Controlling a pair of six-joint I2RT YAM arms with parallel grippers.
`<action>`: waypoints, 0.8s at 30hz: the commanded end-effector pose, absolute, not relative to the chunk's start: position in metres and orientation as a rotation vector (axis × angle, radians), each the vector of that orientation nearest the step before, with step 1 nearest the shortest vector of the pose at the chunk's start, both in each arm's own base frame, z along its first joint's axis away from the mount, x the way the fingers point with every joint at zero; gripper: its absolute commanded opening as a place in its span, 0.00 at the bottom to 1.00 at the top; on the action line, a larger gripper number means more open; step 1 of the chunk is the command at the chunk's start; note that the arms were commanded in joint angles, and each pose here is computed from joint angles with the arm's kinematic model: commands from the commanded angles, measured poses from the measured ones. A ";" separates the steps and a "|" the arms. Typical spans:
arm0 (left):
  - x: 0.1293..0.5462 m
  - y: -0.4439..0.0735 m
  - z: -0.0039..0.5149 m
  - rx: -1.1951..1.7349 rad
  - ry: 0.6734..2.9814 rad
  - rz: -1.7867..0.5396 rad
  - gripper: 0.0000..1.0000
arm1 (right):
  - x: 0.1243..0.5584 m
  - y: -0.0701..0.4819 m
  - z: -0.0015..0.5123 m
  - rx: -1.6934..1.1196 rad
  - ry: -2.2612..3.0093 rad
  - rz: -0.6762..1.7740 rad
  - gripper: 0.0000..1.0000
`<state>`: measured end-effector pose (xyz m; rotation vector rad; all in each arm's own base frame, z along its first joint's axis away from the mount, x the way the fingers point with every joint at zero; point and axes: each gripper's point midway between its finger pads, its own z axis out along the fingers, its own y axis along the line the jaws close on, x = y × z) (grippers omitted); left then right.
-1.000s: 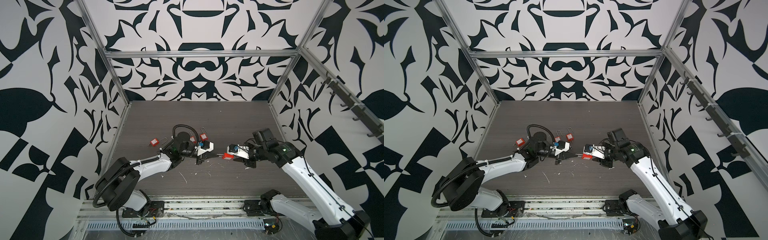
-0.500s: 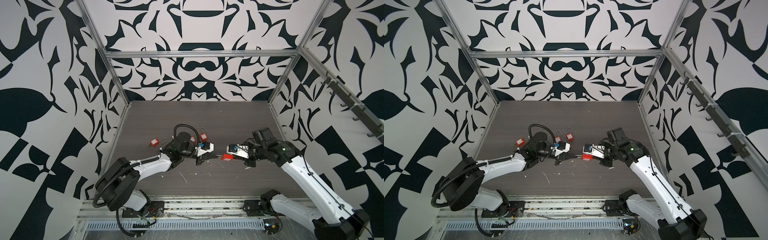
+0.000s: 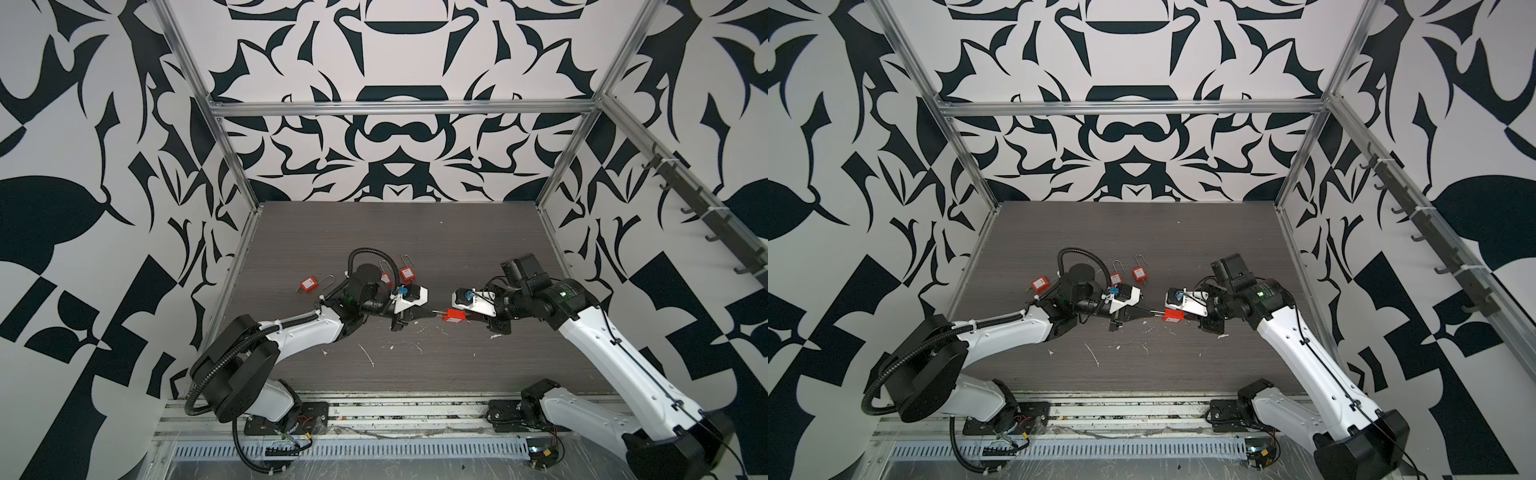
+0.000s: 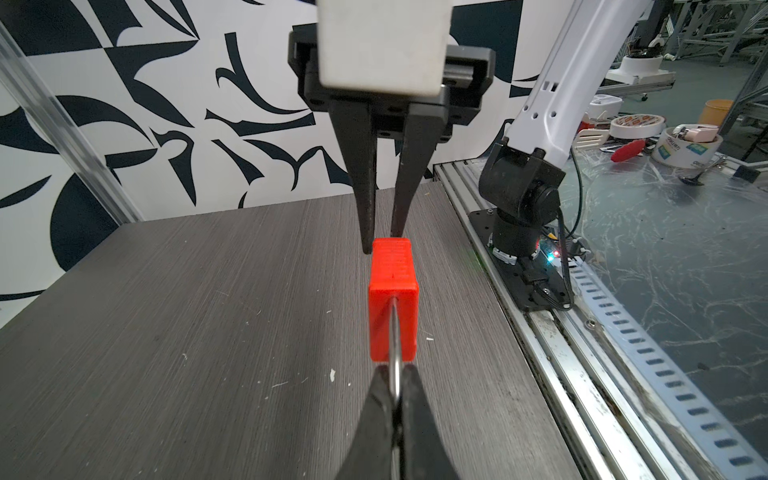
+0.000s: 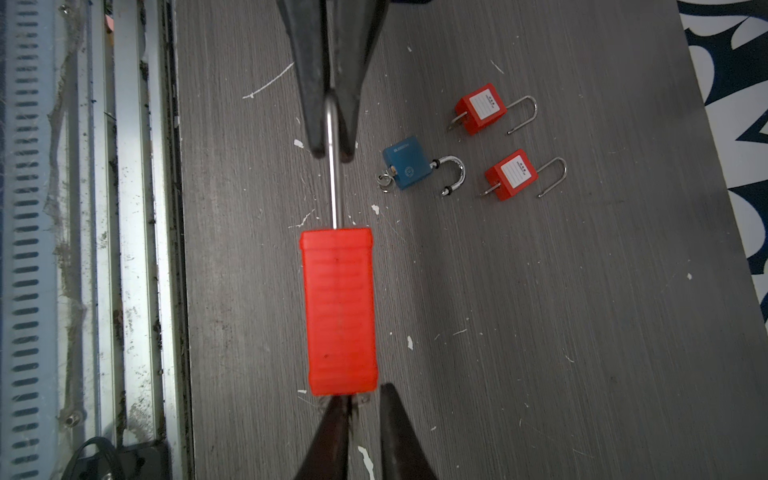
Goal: Lock with the key
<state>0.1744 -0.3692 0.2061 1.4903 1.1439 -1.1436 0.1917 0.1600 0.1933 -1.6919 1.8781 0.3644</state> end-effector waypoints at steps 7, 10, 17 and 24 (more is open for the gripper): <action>0.170 -0.373 0.233 1.502 1.041 -1.148 0.00 | 0.190 0.160 0.204 -1.693 1.864 0.367 0.19; 0.170 -0.373 0.232 1.508 1.042 -1.147 0.00 | 0.189 0.161 0.205 -1.691 1.862 0.375 0.16; 0.170 -0.373 0.229 1.528 1.053 -1.137 0.00 | 0.190 0.162 0.207 -1.685 1.847 0.370 0.10; 0.172 -0.373 0.221 1.524 1.086 -1.153 0.00 | 0.192 0.158 0.200 -1.688 1.839 0.328 0.05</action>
